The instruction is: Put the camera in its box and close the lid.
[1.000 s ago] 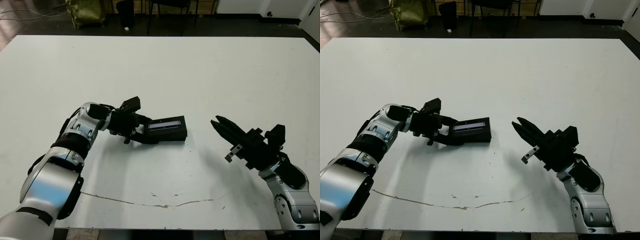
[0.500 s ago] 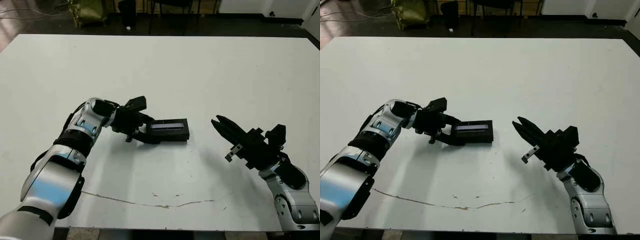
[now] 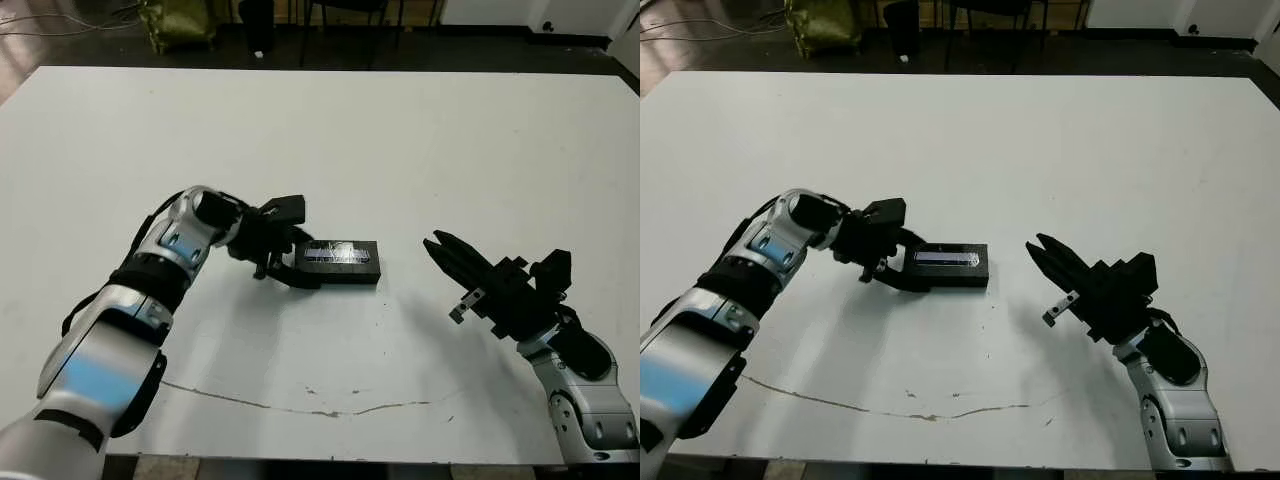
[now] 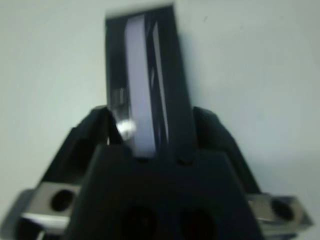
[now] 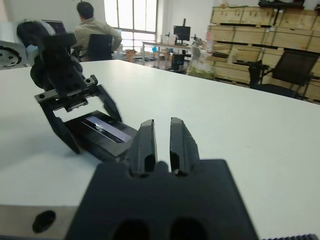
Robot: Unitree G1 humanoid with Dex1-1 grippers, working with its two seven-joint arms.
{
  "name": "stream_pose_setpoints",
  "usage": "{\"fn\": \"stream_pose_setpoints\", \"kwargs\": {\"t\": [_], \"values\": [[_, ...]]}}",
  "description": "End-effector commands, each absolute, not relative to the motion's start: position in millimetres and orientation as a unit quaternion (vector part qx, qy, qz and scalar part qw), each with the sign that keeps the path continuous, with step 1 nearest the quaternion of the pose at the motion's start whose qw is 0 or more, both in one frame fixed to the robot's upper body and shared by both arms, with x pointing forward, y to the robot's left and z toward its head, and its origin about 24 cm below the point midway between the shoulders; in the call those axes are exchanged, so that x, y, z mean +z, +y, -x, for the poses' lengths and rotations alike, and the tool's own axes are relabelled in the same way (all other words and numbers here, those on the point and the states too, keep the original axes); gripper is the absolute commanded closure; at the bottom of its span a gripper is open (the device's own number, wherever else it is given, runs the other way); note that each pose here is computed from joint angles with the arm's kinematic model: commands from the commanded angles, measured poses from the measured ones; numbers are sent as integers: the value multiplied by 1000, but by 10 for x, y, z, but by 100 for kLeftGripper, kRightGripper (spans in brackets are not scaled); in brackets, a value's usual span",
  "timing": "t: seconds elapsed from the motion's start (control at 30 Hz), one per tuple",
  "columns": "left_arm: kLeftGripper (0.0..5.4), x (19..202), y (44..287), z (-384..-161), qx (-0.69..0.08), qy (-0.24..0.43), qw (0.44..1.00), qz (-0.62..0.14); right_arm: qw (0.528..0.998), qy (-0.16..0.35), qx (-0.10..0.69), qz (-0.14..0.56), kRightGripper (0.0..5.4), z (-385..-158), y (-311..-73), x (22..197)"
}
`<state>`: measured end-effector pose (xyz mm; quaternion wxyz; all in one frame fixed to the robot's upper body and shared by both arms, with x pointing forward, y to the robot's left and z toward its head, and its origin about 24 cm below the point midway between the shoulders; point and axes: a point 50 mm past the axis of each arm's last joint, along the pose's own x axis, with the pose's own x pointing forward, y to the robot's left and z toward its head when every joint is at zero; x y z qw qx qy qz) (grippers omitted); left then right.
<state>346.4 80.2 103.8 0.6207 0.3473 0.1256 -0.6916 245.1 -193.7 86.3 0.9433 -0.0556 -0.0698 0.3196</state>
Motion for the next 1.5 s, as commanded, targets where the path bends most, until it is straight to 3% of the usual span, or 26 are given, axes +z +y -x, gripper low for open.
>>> {"fn": "stream_pose_setpoints", "kwargs": {"t": [0.03, 0.17, 0.2, 0.63, 0.87, 1.33, 1.4, 1.5], "values": [[102, 980, 853, -3461, -690, 146, 608, -365, 944, -59, 321, 53, 540, -2431, -1952, 818], [6, 950, 889, -3457, -684, 137, 609, -377, 943, -56, 326, 42, 540, -2436, -1954, 807], [3, 939, 896, -3454, -683, 133, 610, -379, 943, -56, 326, 40, 540, -2436, -1955, 804], [3, 936, 963, -3453, -662, 102, 644, -371, 941, -57, 333, 25, 540, -2443, -1960, 774], [3, 1118, 1027, -3431, -652, 49, 675, -340, 944, -56, 324, 42, 540, -2432, -1959, 785], [3, 1500, 1363, -3293, -706, 21, 641, -299, 944, -53, 322, 46, 540, -2431, -1952, 796], [3, 1509, 1385, -3263, -701, 11, 652, -290, 945, -51, 320, 47, 540, -2430, -1949, 794], [3, 1441, 1400, -3238, -658, -6, 721, -217, 944, -53, 321, 49, 540, -2430, -1940, 797]]}}
